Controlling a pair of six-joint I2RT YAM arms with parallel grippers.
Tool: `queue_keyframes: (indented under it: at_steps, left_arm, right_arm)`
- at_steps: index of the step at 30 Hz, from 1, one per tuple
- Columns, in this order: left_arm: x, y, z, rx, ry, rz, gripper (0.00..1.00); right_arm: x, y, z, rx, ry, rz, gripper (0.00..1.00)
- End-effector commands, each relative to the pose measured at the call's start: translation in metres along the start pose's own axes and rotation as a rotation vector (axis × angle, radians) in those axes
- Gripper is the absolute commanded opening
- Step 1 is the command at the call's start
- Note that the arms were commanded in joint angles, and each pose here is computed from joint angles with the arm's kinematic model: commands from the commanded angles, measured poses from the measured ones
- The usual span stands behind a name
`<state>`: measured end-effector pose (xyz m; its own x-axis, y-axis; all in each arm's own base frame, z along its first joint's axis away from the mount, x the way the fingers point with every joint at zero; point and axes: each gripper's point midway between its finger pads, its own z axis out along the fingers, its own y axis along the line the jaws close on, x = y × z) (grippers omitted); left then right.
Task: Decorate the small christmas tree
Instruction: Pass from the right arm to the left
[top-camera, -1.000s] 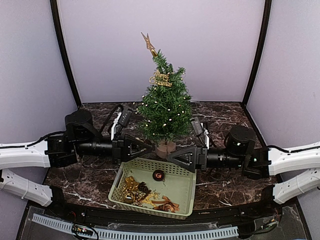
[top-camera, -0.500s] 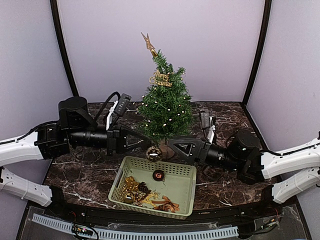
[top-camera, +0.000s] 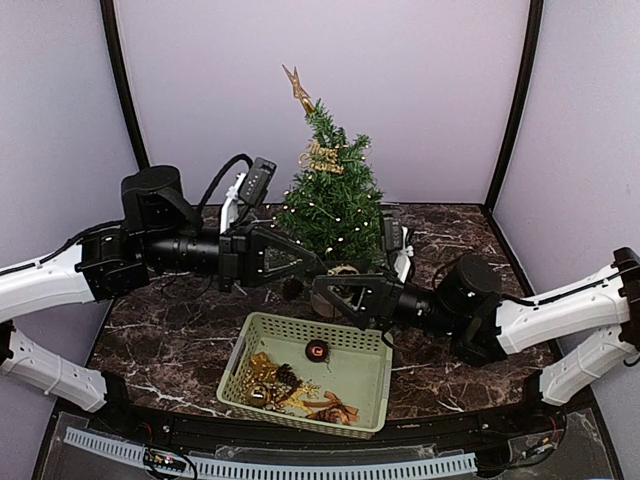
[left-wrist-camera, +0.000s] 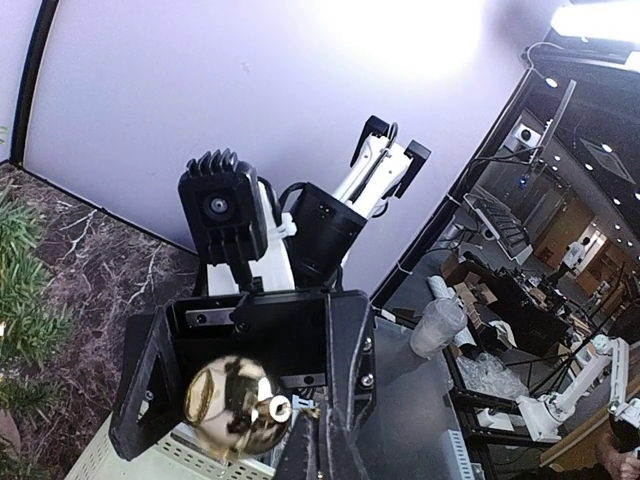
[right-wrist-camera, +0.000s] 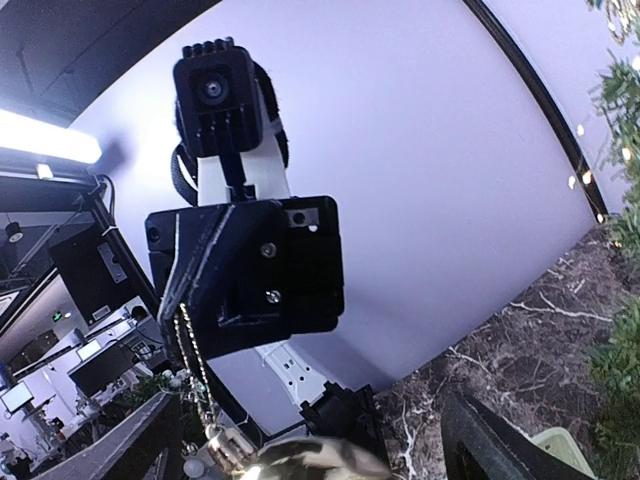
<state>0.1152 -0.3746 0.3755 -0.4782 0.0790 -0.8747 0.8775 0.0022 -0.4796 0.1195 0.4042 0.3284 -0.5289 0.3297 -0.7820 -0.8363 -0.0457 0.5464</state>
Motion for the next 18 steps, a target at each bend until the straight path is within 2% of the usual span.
queue_keyframes:
  at_steps: [1, 4, 8, 11, 18]
  left_arm:
    - [-0.018, -0.022, 0.002, 0.09, -0.027, 0.048, 0.0]
    - [-0.022, -0.026, 0.005, 0.117, -0.029, 0.056, 0.0]
    - [-0.023, -0.027, 0.005, 0.118, -0.032, 0.059, 0.0]
    - [-0.024, -0.027, 0.005, 0.119, -0.035, 0.06, 0.0]
    - [-0.027, -0.028, 0.005, 0.119, -0.047, 0.064, 0.0]
  right_arm:
    - [-0.021, 0.031, 0.005, -0.123, -0.07, -0.051, 0.88]
    - [-0.021, 0.036, 0.006, -0.152, -0.064, -0.055, 0.78]
    - [-0.02, 0.036, 0.009, -0.158, -0.06, -0.06, 0.84]
    - [-0.018, 0.038, 0.011, -0.173, -0.052, -0.061, 0.83]
    - [-0.017, 0.043, 0.014, -0.209, -0.047, -0.053, 0.65]
